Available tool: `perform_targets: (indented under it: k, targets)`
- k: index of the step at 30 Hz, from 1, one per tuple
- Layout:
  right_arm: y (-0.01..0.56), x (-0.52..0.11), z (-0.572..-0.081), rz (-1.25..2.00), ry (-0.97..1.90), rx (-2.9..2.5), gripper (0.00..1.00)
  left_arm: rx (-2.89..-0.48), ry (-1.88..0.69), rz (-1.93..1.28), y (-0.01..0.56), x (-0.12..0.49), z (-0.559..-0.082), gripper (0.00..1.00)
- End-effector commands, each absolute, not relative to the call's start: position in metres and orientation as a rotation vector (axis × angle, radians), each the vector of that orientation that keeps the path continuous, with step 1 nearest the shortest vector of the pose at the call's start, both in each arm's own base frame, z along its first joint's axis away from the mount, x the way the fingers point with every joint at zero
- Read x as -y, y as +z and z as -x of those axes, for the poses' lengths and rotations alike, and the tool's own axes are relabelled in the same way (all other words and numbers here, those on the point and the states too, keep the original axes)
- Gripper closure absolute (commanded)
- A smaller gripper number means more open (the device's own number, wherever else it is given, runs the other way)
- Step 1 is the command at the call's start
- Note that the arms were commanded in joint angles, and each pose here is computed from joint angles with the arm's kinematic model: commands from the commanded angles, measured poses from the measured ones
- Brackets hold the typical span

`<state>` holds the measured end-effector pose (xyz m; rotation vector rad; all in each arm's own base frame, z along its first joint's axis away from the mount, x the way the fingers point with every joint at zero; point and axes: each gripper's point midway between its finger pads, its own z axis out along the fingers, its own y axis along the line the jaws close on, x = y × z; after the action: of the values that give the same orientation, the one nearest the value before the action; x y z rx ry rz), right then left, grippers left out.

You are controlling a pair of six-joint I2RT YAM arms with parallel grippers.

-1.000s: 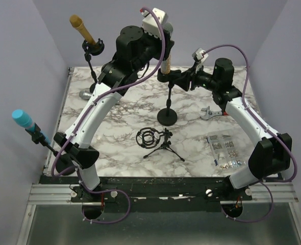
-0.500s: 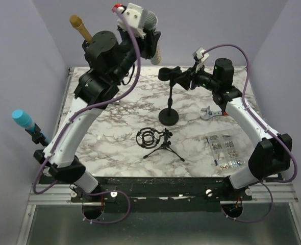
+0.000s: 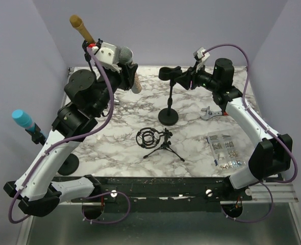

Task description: Remove the microphone from the stand

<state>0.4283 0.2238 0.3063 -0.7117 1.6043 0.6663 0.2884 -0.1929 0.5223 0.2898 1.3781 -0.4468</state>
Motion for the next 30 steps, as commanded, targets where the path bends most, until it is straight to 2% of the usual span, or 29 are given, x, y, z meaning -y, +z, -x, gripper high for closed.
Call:
perform_targets:
  k: [1,4,7,9,14,15,22,30]
  targets:
    - [0.281,-0.213,-0.424,0.658,0.647,-1.736,0.55,-1.514,-0.377,-0.196,0.479,0.172,-0.307,1.0]
    - [0.286,-0.212,-0.423,0.637,0.643,-1.729,0.44,-1.606,-0.43,-0.134,0.454,0.165,-0.316,1.0]
    - [0.292,-0.211,-0.422,0.614,0.647,-1.724,0.38,-1.711,-0.483,-0.025,0.428,0.154,-0.328,1.0]
    - [0.299,-0.211,-0.42,0.6,0.657,-1.717,0.27,-1.772,-0.488,0.064,0.409,0.144,-0.338,1.0]
    - [0.326,-0.21,-0.407,0.542,0.692,-1.674,0.1,-1.914,-0.505,0.304,0.363,0.124,-0.359,1.0]
    - [0.33,-0.207,-0.404,0.523,0.686,-1.669,0.02,-1.939,-0.527,0.346,0.354,0.123,-0.363,1.0]
    - [0.37,-0.191,-0.368,0.451,0.68,-1.588,0.0,-2.123,-0.666,0.666,0.286,0.112,-0.393,1.0]
    - [0.435,-0.18,-0.315,0.38,0.757,-1.356,0.0,-2.158,-0.806,1.092,0.219,0.086,-0.431,1.0]
